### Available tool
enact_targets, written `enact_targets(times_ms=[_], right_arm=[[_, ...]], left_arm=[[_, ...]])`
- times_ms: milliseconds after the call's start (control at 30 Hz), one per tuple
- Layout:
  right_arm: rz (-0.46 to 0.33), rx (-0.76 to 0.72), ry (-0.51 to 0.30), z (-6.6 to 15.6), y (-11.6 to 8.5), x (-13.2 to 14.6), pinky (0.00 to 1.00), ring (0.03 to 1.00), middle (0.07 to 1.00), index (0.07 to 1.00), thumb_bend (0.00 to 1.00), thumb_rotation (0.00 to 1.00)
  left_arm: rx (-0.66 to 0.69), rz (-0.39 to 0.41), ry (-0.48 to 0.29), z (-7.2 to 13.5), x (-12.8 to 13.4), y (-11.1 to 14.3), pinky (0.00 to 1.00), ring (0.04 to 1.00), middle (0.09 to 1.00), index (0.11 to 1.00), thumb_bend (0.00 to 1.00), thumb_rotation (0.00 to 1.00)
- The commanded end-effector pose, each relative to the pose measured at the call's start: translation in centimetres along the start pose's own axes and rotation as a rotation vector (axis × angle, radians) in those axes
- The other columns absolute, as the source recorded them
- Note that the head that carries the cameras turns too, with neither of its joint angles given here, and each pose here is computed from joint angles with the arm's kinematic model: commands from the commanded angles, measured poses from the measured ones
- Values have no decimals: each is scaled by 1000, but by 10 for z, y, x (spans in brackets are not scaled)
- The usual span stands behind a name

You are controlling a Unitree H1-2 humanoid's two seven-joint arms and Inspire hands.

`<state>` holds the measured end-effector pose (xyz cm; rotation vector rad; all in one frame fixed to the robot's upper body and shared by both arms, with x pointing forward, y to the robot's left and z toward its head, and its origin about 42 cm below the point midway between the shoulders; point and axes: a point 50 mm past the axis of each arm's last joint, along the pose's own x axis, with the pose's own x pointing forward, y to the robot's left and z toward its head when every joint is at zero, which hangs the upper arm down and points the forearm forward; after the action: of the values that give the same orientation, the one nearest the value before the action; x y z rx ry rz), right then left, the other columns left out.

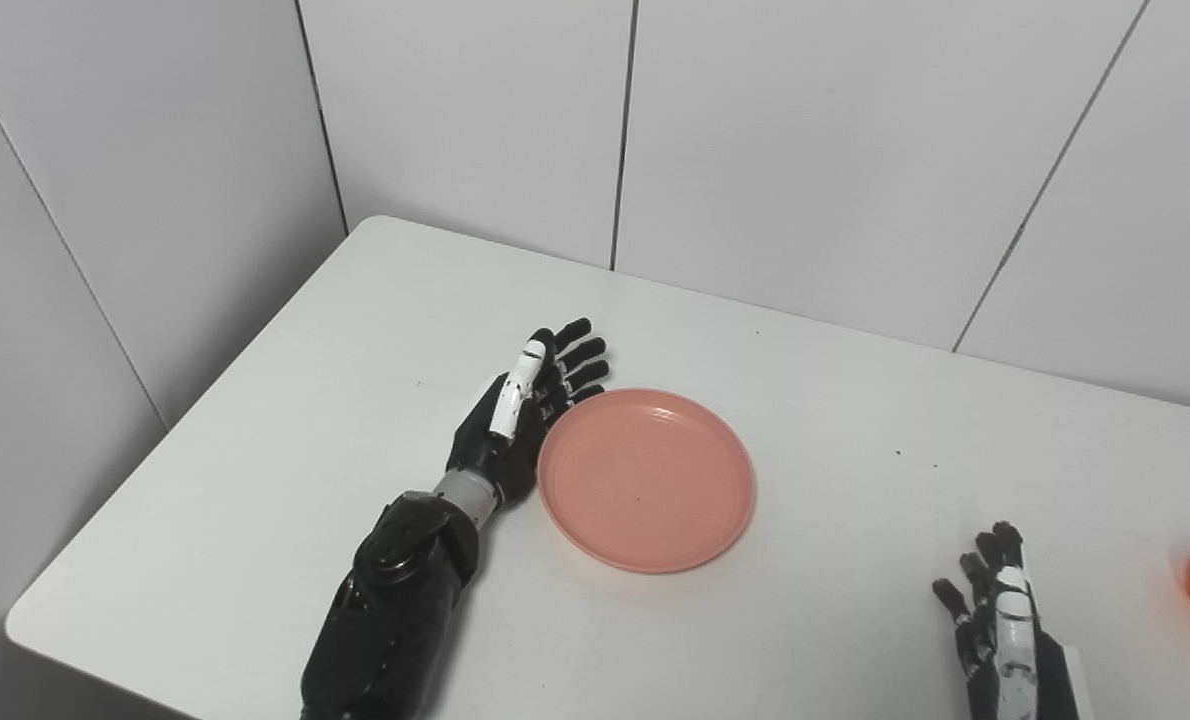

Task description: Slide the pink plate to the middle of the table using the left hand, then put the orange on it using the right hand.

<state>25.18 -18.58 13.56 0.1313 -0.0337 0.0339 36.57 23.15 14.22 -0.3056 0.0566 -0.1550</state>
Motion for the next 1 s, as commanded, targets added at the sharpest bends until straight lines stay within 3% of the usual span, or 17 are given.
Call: enact_targets(times_ms=[0, 967], right_arm=[[6, 11, -45, 13, 5, 1, 1000, 1000, 1000, 1000, 212, 1000], [-7, -22, -63, 15, 20, 3, 1000, 1000, 1000, 1000, 228, 1000]], left_arm=[[-9, 8, 80, -17, -6, -5, 895, 892, 893, 872, 386, 1000], [26, -72, 112, -35, -8, -80, 876, 887, 897, 885, 390, 1000]])
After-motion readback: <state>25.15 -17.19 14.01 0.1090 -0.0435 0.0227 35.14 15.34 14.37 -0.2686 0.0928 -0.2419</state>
